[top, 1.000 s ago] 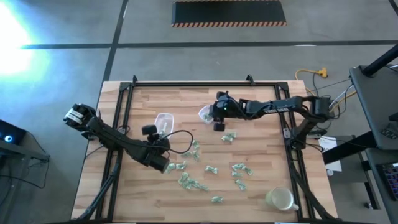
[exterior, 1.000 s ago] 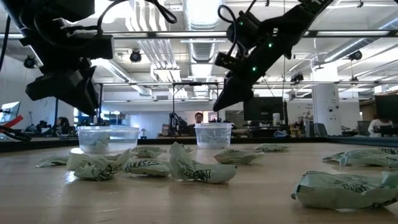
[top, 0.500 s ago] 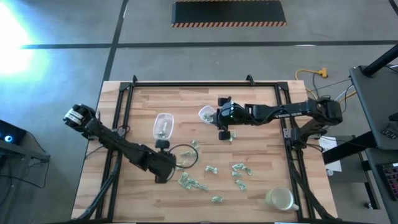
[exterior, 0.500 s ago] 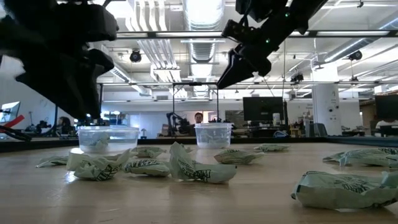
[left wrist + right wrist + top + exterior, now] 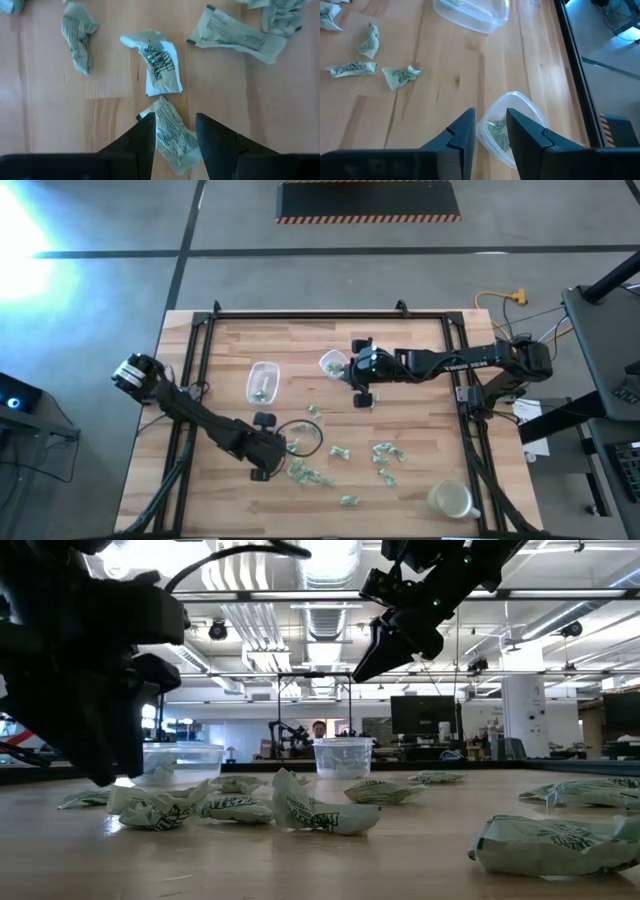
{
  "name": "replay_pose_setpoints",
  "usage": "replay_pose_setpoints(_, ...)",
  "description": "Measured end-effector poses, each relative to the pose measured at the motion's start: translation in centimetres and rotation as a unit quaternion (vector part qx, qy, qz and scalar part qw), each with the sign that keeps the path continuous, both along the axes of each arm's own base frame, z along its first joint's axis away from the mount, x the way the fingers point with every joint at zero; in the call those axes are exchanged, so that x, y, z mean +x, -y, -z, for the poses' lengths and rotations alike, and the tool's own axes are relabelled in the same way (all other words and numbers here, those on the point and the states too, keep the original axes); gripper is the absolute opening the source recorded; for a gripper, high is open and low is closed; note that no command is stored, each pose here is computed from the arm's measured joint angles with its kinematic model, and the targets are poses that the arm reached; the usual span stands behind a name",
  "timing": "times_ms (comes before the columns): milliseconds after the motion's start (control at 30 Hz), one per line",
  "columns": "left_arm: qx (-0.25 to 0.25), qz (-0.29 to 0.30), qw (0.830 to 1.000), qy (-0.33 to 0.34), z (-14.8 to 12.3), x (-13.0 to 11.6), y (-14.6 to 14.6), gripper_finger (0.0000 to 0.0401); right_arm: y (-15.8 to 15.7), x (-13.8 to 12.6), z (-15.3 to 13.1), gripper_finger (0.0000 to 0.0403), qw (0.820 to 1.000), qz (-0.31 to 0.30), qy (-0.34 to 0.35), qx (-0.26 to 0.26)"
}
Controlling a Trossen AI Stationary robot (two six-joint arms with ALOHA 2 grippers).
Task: Pick and place items into bin
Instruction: Put the stevia packet into the large transparent container
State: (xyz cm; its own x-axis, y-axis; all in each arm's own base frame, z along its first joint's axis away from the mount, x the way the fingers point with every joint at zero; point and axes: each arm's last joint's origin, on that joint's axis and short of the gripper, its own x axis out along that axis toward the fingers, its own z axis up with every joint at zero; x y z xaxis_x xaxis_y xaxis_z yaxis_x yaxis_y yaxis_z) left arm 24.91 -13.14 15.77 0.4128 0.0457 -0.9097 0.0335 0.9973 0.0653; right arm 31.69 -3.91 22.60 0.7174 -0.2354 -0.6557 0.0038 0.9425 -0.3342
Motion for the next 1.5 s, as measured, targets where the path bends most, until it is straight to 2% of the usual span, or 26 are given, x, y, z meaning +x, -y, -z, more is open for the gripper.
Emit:
replay_pose_setpoints(167, -0.008, -0.018, 1.0, -0.01, 0.5, 0.1, 0.0, 0.0123, 0.0, 0.0, 0.0, 0.0095, 1.0, 0.0, -0.003, 0.001)
replay_pose_setpoints(633, -0.017, -0.022, 0.999, -0.02, 0.7, 0.2, -0.2, 0.012, 0.0, 0.0, 0.1, 0.0089, 1.0, 0.002, -0.002, 0.003)
replay_pose_setpoints(733, -0.015, -0.022, 0.999, -0.023, 0.8, 0.1, -0.2, 0.0104, 0.0, 0.0, 0.1, 0.0086, 1.0, 0.002, -0.003, 0.003)
replay_pose_setpoints(1067, -0.011, -0.022, 0.999, -0.032, 0.8, 0.0, -0.3, 0.0007, 0.0, -0.1, 0.1, 0.0086, 1.0, 0.002, -0.005, 0.003)
replay_pose_setpoints(1333, 0.0, -0.009, 0.999, -0.033, 0.8, 0.0, -0.5, 0.0005, 0.0, -0.2, 0.4, 0.0079, 1.0, 0.002, -0.008, 0.004)
replay_pose_setpoints(1500, 0.045, -0.002, 0.999, -0.016, -0.2, 0.4, -0.5, 0.0005, 0.0, -0.2, 0.4, 0.0083, 1.0, 0.002, -0.008, 0.004)
